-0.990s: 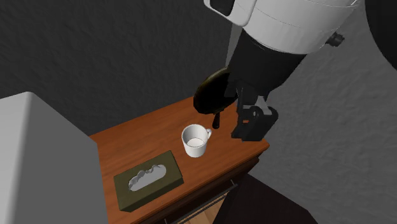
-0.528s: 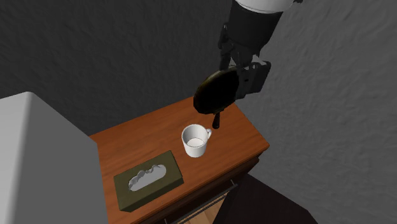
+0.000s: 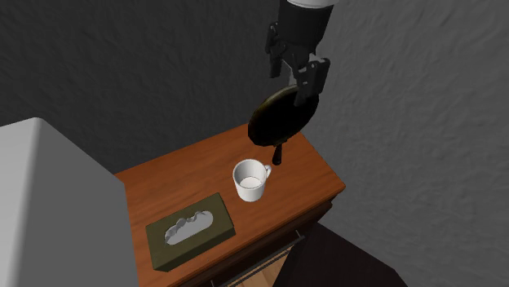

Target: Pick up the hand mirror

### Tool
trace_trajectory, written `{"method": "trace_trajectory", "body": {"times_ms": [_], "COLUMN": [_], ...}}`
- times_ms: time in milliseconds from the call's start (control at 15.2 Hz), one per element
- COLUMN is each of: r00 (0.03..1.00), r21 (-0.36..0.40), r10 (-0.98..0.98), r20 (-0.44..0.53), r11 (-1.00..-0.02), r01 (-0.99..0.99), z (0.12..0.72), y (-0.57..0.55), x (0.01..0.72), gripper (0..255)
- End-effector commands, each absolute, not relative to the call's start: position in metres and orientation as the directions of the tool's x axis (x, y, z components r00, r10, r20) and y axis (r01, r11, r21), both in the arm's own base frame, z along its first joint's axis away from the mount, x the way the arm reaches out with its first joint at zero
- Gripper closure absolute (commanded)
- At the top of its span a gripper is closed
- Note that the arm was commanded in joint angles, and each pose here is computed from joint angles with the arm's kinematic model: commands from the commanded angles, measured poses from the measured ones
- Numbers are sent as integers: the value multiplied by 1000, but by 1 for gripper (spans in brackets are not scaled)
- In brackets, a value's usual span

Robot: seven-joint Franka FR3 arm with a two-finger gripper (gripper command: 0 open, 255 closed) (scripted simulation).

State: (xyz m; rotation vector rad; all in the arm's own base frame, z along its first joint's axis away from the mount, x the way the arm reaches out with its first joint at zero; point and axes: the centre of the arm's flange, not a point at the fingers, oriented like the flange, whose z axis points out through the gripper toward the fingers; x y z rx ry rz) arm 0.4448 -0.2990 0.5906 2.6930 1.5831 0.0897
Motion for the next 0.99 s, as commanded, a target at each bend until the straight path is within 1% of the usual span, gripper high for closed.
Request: {"method": "trace_trajectory", "body": {"times_ms": [0, 198, 330, 396, 924], "r00": [482, 482, 482, 482, 482], "r21": [44, 44, 44, 44, 44], "r10": [875, 875, 875, 875, 875], "r20": [41, 41, 41, 40, 40], "r11": [-484, -484, -484, -484, -484], "r01": [874, 874, 874, 874, 874], "z": [580, 561, 561, 561, 561], "y": [-300, -300, -300, -300, -300], "x": [445, 445, 445, 445, 446], "gripper": [0, 0, 0, 255, 255]}}
